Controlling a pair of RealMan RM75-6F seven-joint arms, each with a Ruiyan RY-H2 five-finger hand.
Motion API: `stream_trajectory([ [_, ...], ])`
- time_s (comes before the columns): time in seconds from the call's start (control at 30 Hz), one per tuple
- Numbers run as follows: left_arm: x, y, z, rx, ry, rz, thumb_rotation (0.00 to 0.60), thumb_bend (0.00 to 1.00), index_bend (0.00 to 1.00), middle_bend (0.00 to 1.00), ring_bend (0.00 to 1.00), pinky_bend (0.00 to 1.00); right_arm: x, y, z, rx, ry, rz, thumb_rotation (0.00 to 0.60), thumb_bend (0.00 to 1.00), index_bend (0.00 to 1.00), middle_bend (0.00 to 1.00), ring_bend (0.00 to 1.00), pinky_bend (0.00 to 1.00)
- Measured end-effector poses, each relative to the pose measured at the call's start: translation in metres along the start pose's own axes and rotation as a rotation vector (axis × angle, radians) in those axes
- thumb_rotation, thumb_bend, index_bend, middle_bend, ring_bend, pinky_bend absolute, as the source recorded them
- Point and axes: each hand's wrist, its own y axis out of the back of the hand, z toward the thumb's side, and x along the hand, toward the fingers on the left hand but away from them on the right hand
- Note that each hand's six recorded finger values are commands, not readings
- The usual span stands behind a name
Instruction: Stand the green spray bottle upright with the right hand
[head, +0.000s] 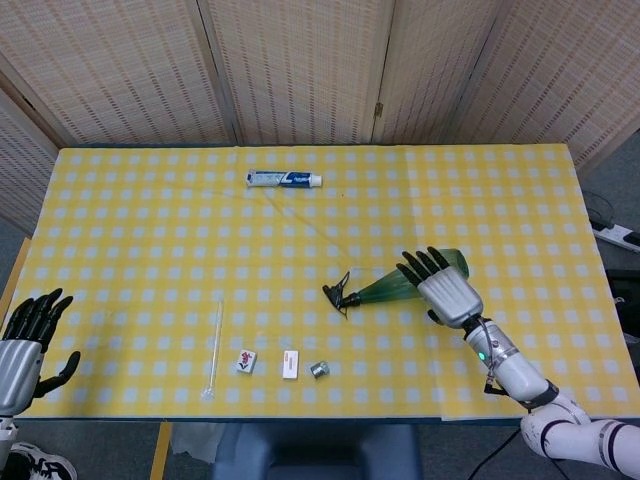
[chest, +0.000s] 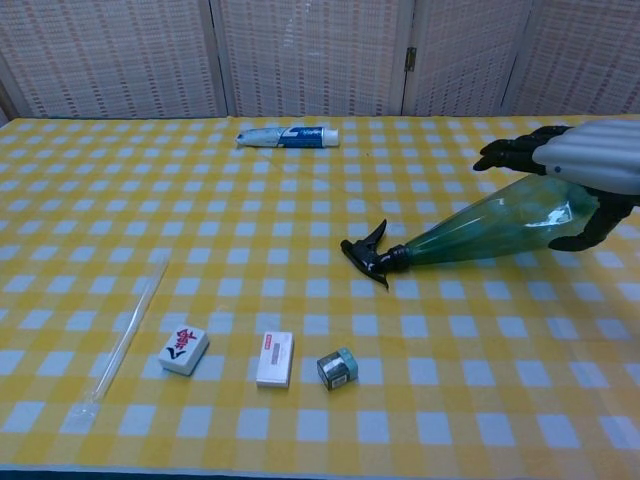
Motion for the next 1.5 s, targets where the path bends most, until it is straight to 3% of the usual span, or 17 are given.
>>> stream_trajectory([
  [0.27,-0.002,0.007,-0.007,-0.009,0.022,0.024,0.600,0.44,0.00,0.06,0.01,0.00,-0.048,-0.008,0.028,0.051,0.016,0.071,0.600,0.30,0.00,0.03,0.05,0.00],
  [0.4,-0.001,0.010,-0.011,-0.018,0.037,0.032,0.600,0.44,0.00,0.06,0.01,0.00,-0.058,-0.016,0.035,0.070,0.013,0.091,0.600,0.29,0.02,0.12,0.10,0.00],
  [0.57,-0.002,0.012,-0.011,-0.026,0.029,0.039,0.600,0.44,0.00,0.06,0.01,0.00,-0.064,-0.017,0.037,0.083,-0.002,0.068,0.600,0.29,0.29,0.35,0.28,0.02],
  [0.67,-0.002,0.012,-0.012,-0.031,0.027,0.040,0.600,0.44,0.00,0.06,0.01,0.00,-0.066,-0.012,0.038,0.082,-0.008,0.029,0.600,0.30,0.45,0.48,0.40,0.16],
  [0.83,-0.002,0.012,-0.012,-0.030,0.029,0.036,0.600,0.44,0.00,0.06,0.01,0.00,-0.066,0.004,0.040,0.050,-0.007,-0.083,0.600,0.29,0.60,0.60,0.54,0.33],
  [0.93,-0.001,0.011,-0.013,-0.028,0.031,0.033,0.600,0.44,0.00,0.06,0.01,0.00,-0.063,0.015,0.039,-0.014,-0.002,-0.158,0.600,0.29,0.63,0.63,0.58,0.40],
  [1.13,0.000,0.010,-0.012,-0.026,0.031,0.029,0.600,0.44,0.00,0.06,0.02,0.00,-0.053,0.038,0.032,-0.278,0.004,-0.300,0.600,0.29,0.64,0.66,0.61,0.43],
  [1.5,0.002,0.008,-0.012,-0.018,0.034,0.026,0.600,0.44,0.00,0.06,0.01,0.00,-0.034,0.041,0.003,-1.056,-0.002,-0.459,0.600,0.29,0.64,0.66,0.61,0.43],
])
